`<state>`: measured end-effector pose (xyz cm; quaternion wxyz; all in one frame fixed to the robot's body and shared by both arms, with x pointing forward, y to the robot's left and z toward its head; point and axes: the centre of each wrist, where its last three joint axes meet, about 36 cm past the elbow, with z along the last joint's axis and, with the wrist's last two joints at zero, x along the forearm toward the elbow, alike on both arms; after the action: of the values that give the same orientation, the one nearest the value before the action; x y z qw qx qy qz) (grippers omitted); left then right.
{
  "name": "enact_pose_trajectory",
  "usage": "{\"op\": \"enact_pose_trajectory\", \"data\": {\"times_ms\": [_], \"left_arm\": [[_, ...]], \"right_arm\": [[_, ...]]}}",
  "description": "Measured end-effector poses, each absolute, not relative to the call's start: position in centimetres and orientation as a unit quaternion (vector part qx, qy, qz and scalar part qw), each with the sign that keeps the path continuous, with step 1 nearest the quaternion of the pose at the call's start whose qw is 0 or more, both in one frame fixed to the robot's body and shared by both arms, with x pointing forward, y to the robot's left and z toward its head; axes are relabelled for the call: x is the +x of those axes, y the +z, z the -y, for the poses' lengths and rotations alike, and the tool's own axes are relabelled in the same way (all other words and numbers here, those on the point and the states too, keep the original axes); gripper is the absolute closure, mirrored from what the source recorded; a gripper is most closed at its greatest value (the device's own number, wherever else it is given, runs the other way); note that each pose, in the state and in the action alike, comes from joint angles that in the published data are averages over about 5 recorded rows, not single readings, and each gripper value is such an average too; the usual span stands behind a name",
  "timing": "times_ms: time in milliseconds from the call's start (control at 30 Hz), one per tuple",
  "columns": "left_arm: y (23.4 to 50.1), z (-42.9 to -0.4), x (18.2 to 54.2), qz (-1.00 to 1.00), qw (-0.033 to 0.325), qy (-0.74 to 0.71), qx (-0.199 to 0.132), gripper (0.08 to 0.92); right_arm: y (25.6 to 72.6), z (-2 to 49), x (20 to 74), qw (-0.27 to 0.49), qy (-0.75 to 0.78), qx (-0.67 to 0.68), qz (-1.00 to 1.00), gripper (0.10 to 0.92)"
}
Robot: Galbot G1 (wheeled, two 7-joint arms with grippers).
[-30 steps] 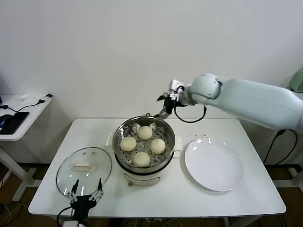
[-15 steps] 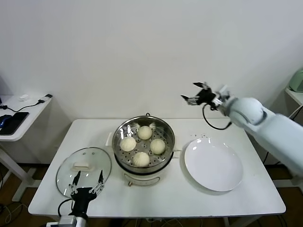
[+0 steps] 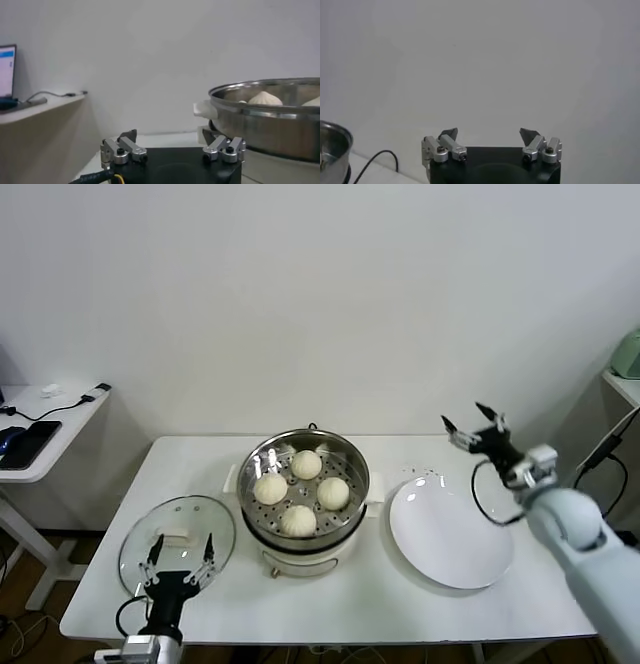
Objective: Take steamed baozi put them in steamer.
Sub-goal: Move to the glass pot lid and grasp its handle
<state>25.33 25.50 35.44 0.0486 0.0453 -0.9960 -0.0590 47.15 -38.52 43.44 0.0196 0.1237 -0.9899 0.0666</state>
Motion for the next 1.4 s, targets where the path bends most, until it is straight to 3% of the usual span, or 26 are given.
{"op": "enact_pose_trajectory", "data": {"times_ms": [367, 667, 1000, 1400], "left_arm": [[34.7, -27.0, 25.2, 0.985, 0.034, -0.159, 0.065, 0.177], [32.9, -29.6, 25.3, 0.925, 0.007, -0.37, 0.088, 0.177], [29.4, -33.3, 26.0, 0.807, 0.003, -0.588, 0.056, 0.177], [25.8, -36.5, 28.2, 0.735, 0.01, -0.678, 0.013, 0.177]], "right_arm": [[33.3, 36.5, 38.8, 0.02, -0.018, 0.078, 0.997, 0.2], [28.1, 33.9, 33.8, 0.044, -0.053, 0.043, 0.997, 0.2], [26.0, 32.1, 31.6, 0.057, -0.064, 0.022, 0.996, 0.199], [26.3, 31.1, 31.5, 0.053, -0.064, 0.013, 0.996, 0.2]]}}
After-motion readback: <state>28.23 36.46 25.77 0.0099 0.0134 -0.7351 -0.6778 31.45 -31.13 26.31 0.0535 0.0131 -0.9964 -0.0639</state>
